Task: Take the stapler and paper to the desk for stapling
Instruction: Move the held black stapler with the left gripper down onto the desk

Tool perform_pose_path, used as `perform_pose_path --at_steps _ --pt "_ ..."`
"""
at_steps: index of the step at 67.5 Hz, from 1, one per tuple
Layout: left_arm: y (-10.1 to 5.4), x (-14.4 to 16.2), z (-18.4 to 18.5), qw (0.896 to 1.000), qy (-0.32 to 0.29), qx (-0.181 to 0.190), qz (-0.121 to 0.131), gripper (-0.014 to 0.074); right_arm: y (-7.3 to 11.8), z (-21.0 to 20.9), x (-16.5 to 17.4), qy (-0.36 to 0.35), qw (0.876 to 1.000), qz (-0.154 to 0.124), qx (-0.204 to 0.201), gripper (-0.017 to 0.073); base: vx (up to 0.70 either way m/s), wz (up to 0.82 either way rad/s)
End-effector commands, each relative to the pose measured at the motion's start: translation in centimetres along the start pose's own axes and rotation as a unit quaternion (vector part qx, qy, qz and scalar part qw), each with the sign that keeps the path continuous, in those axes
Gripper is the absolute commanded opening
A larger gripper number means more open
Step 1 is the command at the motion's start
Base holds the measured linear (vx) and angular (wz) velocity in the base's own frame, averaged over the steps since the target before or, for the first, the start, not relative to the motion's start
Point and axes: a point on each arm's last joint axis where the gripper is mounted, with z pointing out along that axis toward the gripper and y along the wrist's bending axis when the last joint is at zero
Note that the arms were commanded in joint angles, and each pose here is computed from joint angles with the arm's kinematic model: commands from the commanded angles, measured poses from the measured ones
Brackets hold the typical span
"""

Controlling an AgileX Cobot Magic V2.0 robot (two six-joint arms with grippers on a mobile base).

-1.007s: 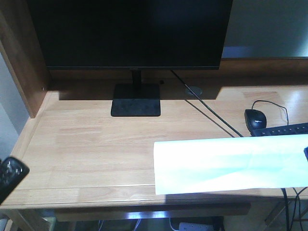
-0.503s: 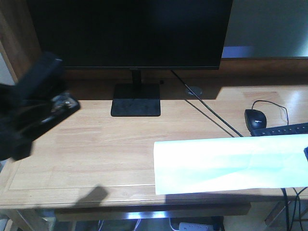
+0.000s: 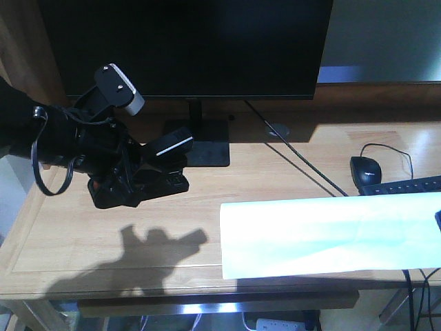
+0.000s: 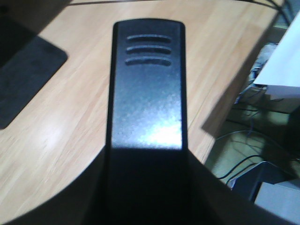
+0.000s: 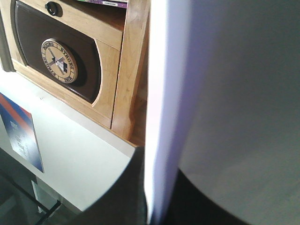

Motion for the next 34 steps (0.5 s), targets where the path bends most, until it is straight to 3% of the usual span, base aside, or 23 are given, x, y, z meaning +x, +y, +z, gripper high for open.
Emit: perform_pose_path --at_steps 1,14,26,34 --pt "1.3 -1.8 -1.8 0.996 -0.083 -0.02 0.011 -0.0007 1.0 0.3 -0.3 -0.007 0.999 -0.003 -0.037 -0.0008 0.0 0.0" --pt "5.1 0.4 -2.4 0.995 -0.086 -0.047 0.009 -0.0007 1.0 0.3 -0.3 -0.007 0.999 -0.003 -0.037 -0.0008 0.0 0.0" --pt "7.8 2.8 -1.8 0.995 -0.095 -0.016 0.013 -0.0007 1.0 0.3 -0.3 -0.007 0.999 -0.003 -0.037 -0.0008 0.0 0.0" --pt "9.8 4.4 -0.6 0.993 -0.117 -0.003 -0.007 -0.0007 1.0 0.3 -0.3 -0.007 0.999 -0.003 -0.037 -0.0008 0.0 0.0"
